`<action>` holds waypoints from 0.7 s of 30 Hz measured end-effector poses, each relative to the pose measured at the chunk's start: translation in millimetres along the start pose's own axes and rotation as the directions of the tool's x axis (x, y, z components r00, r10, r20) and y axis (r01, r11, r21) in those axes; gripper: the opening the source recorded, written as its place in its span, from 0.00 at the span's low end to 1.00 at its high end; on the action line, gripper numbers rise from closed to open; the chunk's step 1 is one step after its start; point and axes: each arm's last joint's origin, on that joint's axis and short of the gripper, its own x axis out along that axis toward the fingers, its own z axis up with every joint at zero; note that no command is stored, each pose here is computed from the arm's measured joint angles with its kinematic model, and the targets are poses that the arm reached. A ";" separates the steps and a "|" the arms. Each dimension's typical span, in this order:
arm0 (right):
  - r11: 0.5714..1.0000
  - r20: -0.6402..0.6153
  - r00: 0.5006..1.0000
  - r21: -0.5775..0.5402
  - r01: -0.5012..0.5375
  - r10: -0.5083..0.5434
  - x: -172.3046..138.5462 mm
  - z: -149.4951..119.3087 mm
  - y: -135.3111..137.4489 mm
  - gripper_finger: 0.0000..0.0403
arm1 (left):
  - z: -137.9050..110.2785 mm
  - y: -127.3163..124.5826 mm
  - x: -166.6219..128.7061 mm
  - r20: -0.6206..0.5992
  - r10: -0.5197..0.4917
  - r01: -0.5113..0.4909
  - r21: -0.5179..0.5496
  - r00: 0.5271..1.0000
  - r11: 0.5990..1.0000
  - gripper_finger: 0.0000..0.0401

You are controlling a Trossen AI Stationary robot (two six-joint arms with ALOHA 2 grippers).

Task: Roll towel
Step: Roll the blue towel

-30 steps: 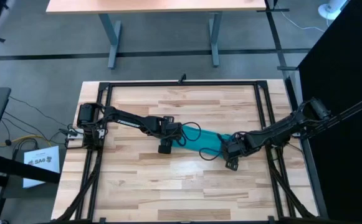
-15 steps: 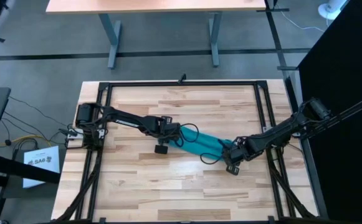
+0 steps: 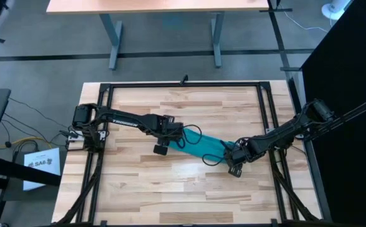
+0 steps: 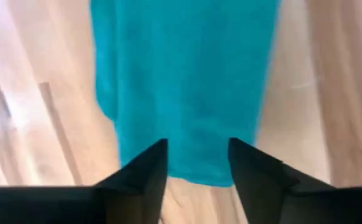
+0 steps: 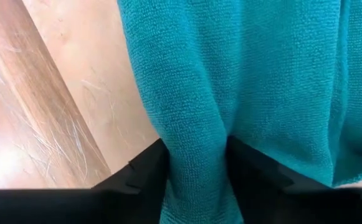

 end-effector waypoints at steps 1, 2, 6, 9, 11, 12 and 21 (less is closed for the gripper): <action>1.000 0.000 1.000 0.000 0.000 0.000 0.0 0.0 0.0 0.40 | 1.1 -2.0 -0.5 0.006 -0.003 0.003 0.005 1.000 1.000 0.43; 1.000 0.001 1.000 0.000 0.000 0.000 0.0 0.1 0.0 0.41 | 2.4 -4.3 -0.9 0.016 -0.009 0.009 0.012 1.000 1.000 0.44; 1.000 0.003 1.000 0.000 0.003 -0.003 0.0 0.2 -0.1 0.43 | 4.7 -16.3 3.7 0.052 -0.012 0.009 0.053 0.999 0.999 0.48; 1.000 0.005 1.000 -0.001 0.004 -0.004 0.0 0.2 -0.2 0.43 | 3.4 -23.3 12.7 0.041 0.009 -0.011 0.066 0.999 0.998 0.48; 1.000 0.005 1.000 -0.002 0.004 -0.004 0.1 0.2 -0.2 0.43 | 1.8 -27.3 18.8 0.032 0.030 -0.032 0.071 0.999 0.997 0.49; 1.000 0.005 1.000 -0.002 0.005 -0.005 0.1 0.3 -0.2 0.43 | 1.0 -29.3 21.8 0.028 0.040 -0.042 0.074 0.999 0.996 0.49; 1.000 0.008 1.000 0.010 0.003 -0.004 0.2 0.5 -0.3 0.43 | -1.8 -30.3 45.1 0.007 0.161 -0.161 0.054 0.987 0.986 0.48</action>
